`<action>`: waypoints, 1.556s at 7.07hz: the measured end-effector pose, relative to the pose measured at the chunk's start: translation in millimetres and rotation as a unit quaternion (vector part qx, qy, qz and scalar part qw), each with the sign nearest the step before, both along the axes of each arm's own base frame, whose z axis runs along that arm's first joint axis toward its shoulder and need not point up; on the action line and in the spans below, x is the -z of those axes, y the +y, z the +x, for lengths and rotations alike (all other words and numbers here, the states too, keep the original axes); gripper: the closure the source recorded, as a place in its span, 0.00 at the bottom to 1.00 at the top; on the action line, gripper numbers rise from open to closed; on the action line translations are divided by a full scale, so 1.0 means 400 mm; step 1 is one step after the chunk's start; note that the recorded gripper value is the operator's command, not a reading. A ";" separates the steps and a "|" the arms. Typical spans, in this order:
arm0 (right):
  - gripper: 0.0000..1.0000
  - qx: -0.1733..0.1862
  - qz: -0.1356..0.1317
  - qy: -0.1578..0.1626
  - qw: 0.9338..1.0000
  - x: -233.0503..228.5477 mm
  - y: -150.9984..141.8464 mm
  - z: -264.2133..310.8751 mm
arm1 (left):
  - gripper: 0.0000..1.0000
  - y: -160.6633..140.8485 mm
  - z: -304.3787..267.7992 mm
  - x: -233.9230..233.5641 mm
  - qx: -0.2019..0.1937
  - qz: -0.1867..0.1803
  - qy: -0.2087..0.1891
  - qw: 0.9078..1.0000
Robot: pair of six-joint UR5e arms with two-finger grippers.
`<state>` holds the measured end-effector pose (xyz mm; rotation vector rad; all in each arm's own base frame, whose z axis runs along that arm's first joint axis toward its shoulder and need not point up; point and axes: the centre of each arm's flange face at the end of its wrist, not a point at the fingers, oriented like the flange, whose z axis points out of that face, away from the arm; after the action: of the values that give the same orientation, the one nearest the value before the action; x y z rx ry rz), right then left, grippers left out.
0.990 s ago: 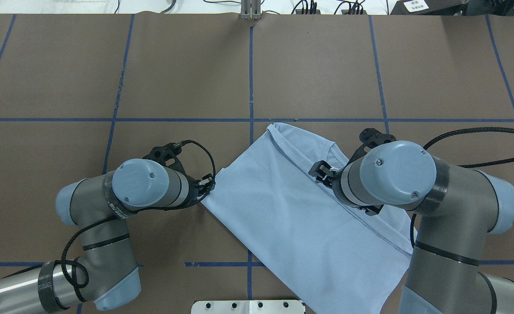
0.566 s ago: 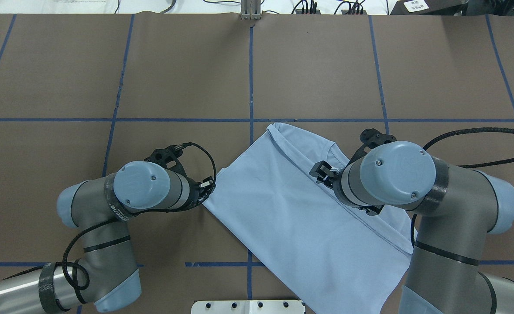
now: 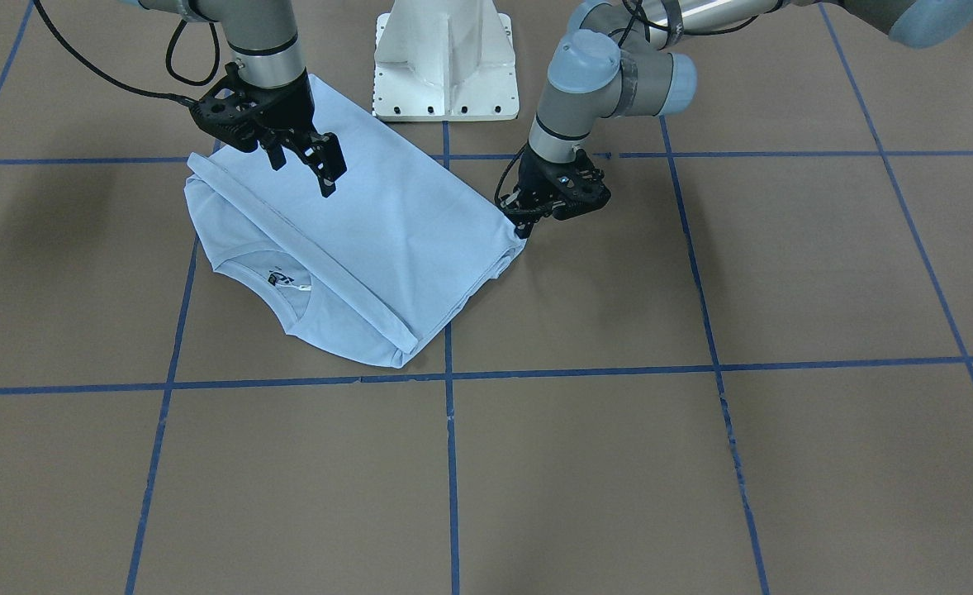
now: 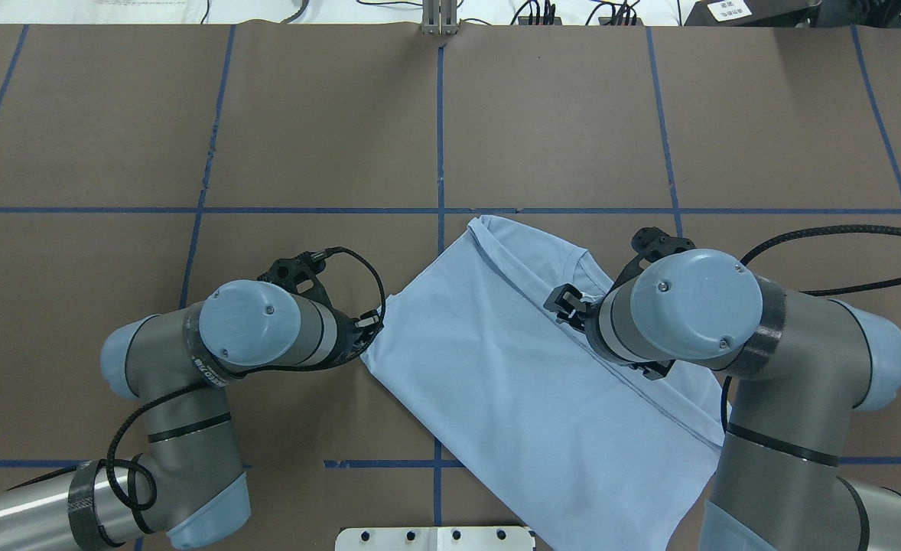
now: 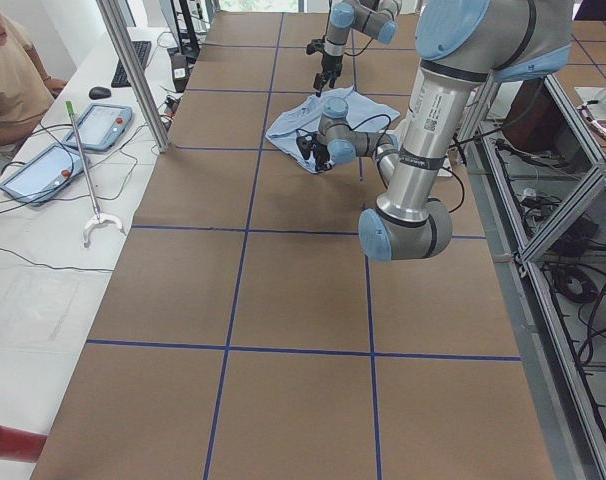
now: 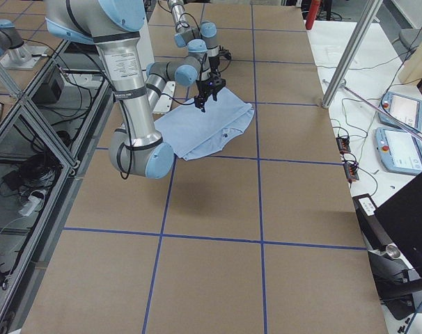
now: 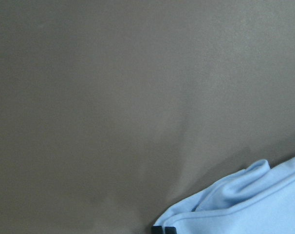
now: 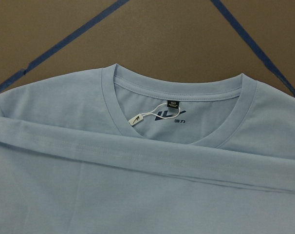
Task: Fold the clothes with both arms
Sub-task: 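Rotate the shirt square with the right gripper while the left gripper pulls its far corner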
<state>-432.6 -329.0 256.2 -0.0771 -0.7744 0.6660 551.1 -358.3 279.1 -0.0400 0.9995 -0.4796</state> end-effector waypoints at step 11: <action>0.00 -0.012 0.065 -0.092 0.994 0.031 -0.038 -0.071 | 0.49 -0.839 -0.133 -0.040 0.137 0.171 -0.026 0.975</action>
<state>-461.0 -344.2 243.6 -0.0109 -0.9961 0.6350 497.9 -693.9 295.2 0.4218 1.0297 -0.5513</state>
